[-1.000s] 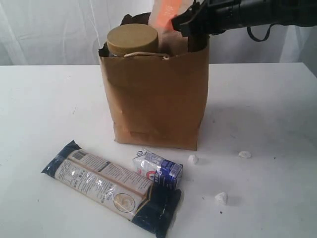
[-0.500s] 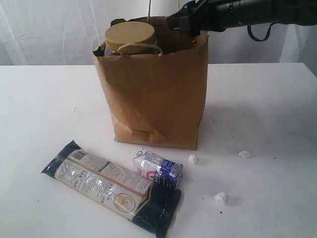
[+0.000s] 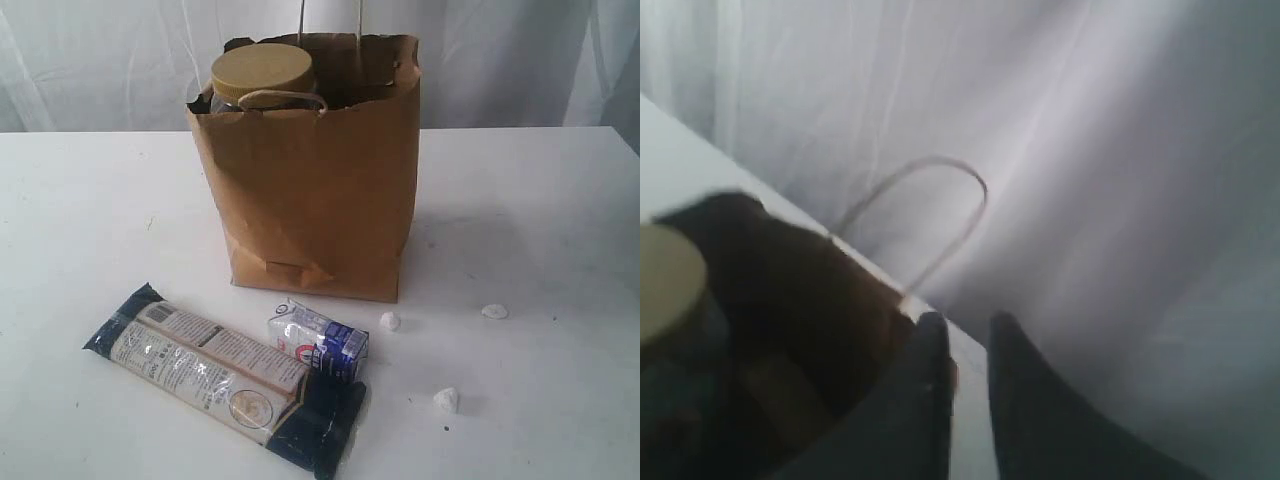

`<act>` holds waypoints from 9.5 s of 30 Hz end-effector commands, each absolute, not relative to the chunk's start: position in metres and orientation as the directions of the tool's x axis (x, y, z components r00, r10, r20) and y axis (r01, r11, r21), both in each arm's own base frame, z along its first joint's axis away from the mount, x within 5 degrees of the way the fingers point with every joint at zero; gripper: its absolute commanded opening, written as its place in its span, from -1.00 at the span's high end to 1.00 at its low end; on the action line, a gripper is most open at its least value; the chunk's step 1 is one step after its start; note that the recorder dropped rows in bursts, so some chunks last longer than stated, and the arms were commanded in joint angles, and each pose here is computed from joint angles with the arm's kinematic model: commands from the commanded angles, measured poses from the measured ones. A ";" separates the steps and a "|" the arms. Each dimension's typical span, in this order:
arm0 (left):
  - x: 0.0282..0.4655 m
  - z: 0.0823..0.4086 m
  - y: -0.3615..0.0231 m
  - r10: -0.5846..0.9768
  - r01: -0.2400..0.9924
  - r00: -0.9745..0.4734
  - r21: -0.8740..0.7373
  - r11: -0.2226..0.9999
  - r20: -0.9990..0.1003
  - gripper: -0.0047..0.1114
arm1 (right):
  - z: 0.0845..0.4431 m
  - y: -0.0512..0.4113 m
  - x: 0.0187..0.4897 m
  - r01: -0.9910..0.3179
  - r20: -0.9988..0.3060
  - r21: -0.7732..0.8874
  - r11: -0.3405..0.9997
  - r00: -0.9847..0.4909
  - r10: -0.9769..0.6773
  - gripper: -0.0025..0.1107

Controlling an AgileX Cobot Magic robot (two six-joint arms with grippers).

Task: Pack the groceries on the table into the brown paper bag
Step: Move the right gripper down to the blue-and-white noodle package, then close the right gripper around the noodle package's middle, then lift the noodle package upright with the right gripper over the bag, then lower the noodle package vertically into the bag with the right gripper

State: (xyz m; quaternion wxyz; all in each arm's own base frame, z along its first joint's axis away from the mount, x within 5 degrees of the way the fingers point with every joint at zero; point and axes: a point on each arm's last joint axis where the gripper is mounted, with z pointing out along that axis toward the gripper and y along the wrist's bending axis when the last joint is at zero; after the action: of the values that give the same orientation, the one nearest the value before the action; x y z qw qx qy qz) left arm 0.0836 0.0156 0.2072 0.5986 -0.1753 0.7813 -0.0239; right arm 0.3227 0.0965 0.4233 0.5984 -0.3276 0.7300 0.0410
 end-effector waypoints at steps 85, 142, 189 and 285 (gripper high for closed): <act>0.044 0.226 0.018 -0.441 -0.277 -0.046 -0.412 0.868 -0.896 0.92 | 0.137 0.377 0.290 -0.940 -0.246 -0.031 0.340 -0.322 -0.914 -0.44; 0.043 0.224 0.018 -0.445 -0.297 -0.065 -0.409 0.863 -0.893 0.92 | 0.342 0.361 0.271 -0.872 -0.819 0.034 0.488 -0.304 -0.486 0.96; 0.041 0.217 0.020 -0.468 -0.350 -0.118 -0.404 0.845 -0.876 0.92 | 0.541 0.131 0.281 -0.575 -0.989 -0.108 0.811 0.143 -0.030 0.96; 0.041 0.212 0.019 -0.516 -0.364 -0.146 -0.440 0.821 -0.844 0.92 | 0.348 0.163 0.362 -0.697 -0.831 -0.372 0.614 -0.045 -0.554 0.96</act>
State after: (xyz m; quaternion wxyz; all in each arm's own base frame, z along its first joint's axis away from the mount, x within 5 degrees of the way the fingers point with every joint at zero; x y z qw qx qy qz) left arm 0.0408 0.0191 0.2128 0.5810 -0.2964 0.7553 -0.0640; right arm 0.3535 0.1644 0.3476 0.5181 -0.4504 0.7221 0.0856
